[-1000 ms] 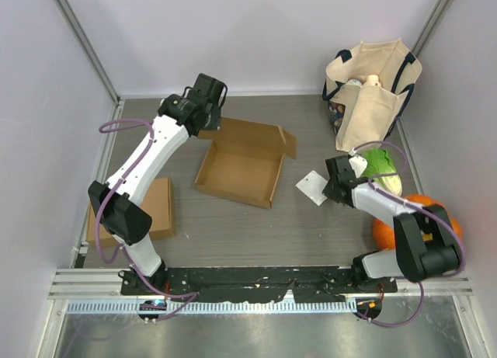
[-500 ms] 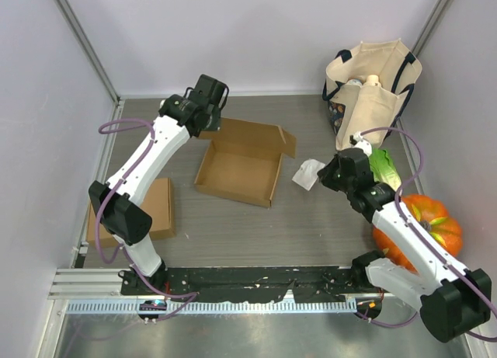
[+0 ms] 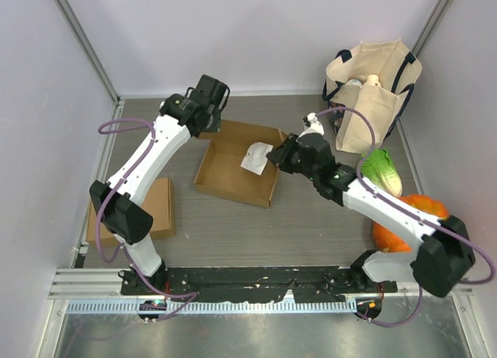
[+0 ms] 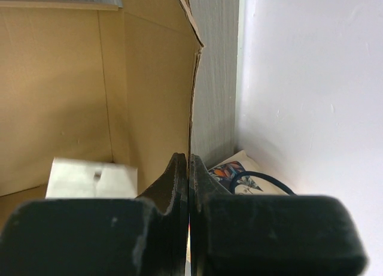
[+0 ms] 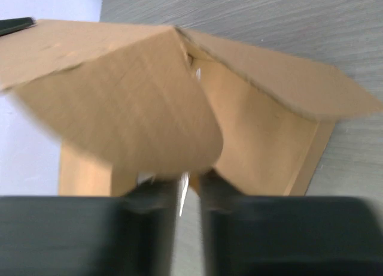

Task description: Fold the paper box

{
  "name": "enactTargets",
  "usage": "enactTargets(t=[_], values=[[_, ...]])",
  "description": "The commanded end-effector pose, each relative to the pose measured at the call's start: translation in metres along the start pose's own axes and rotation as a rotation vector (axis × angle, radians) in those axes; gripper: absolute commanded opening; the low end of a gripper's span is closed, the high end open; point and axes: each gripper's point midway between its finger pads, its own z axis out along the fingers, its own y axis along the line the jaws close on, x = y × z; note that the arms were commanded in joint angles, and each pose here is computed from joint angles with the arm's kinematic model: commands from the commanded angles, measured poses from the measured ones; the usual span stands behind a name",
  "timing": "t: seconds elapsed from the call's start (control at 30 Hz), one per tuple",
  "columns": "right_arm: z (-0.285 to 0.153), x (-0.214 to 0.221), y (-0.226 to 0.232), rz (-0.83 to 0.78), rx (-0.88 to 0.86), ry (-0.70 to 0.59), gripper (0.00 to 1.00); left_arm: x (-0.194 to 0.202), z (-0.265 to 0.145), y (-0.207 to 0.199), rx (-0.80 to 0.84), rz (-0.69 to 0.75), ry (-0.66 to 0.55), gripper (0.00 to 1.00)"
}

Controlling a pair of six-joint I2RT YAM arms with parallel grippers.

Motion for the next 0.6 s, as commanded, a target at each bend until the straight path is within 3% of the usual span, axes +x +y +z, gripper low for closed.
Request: enactTargets(t=[0.0, 0.07, 0.2, 0.23, 0.37, 0.47, 0.57], values=[[0.029, -0.032, 0.030, -0.084, -0.100, -0.197, 0.47, -0.007, -0.008, -0.001, -0.022, -0.062, -0.026, 0.00], [0.038, -0.023, 0.014, -0.156, -0.022, -0.151, 0.60, -0.007, -0.010, -0.001, -0.030, -0.061, -0.026, 0.00], [0.003, -0.024, -0.005, -0.263, -0.018, -0.213, 0.74, -0.006, -0.008, -0.001, -0.028, -0.054, -0.032, 0.00], [-0.007, -0.022, -0.018, -0.372, 0.011, -0.209, 0.76, -0.006, -0.007, -0.001, -0.028, -0.043, -0.033, 0.00], [-0.018, -0.043, -0.066, -0.592, 0.130, -0.246, 0.80, -0.004, -0.007, -0.004, -0.012, -0.024, -0.032, 0.00], [-0.014, -0.058, -0.074, -0.678, 0.000, -0.324, 0.80, -0.009, -0.011, -0.008, 0.015, -0.013, -0.045, 0.01], [-0.005, -0.067, -0.060, -0.729, -0.096, -0.367, 0.80, -0.010, -0.012, -0.012, 0.043, 0.003, -0.045, 0.09]])
